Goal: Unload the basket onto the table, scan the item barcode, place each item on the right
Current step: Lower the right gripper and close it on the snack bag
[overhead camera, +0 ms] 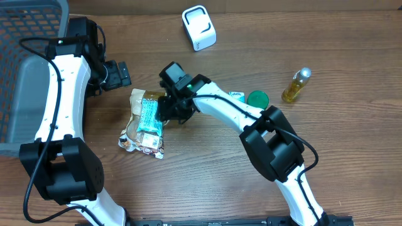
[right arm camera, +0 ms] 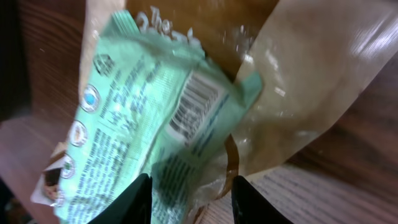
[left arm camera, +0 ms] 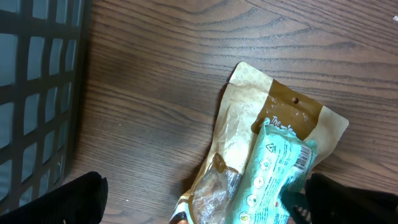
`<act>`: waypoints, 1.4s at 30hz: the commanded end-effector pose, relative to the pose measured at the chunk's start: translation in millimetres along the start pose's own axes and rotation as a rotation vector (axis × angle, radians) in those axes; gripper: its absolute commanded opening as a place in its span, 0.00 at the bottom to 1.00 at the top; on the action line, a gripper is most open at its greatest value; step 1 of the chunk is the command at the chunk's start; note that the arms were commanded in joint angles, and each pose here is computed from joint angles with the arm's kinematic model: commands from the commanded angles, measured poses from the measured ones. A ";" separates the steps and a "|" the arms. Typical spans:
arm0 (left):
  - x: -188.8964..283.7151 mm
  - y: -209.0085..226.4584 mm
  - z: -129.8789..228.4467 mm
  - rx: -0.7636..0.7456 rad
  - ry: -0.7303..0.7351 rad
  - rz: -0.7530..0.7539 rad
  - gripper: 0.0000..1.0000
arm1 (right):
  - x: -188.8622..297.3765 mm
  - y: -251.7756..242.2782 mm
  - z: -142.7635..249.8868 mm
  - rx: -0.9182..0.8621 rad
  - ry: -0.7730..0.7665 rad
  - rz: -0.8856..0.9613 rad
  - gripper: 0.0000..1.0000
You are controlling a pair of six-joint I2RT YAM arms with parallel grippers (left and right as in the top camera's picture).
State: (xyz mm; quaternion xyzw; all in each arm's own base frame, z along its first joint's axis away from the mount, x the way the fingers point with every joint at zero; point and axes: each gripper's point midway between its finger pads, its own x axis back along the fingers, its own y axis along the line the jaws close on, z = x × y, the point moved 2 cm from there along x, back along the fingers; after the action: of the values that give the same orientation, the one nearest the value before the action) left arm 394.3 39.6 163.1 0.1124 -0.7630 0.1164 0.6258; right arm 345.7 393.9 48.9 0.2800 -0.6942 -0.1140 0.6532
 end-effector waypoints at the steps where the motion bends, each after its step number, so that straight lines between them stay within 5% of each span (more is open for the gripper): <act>1: 1.9 -3.7 1.6 -0.022 -0.001 0.009 0.99 | 30.7 15.8 -14.9 0.000 -0.040 -0.098 0.41; 20: 1.9 -3.7 1.6 -0.022 -0.001 0.009 1.00 | -1.5 13.5 5.5 -0.088 -0.008 -0.014 0.52; 22: 1.9 -3.7 1.6 -0.022 -0.001 0.009 0.99 | -5.0 15.0 7.4 -0.082 -0.004 -0.013 0.41; 24: 1.9 -3.7 1.6 -0.022 -0.001 0.009 1.00 | -5.0 16.1 6.5 -0.076 -0.009 -0.017 0.21; 29: 1.9 -3.7 1.6 -0.022 -0.001 0.009 0.99 | 4.3 11.0 -5.0 -0.095 -0.026 -0.044 0.04; 40: 1.9 -3.7 1.6 -0.022 -0.001 0.009 1.00 | 30.4 1.8 -21.8 -0.141 -0.026 -0.129 0.04; 42: 1.9 -3.7 1.6 -0.022 -0.001 0.009 0.99 | 30.7 -0.5 -20.4 -0.150 -0.019 -0.123 0.12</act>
State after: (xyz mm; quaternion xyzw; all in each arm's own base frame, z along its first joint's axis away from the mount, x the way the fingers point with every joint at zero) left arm 394.2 39.6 163.1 0.1124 -0.7629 0.1164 0.6260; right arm 368.2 382.0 60.0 0.2594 -0.6733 -0.2009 0.6626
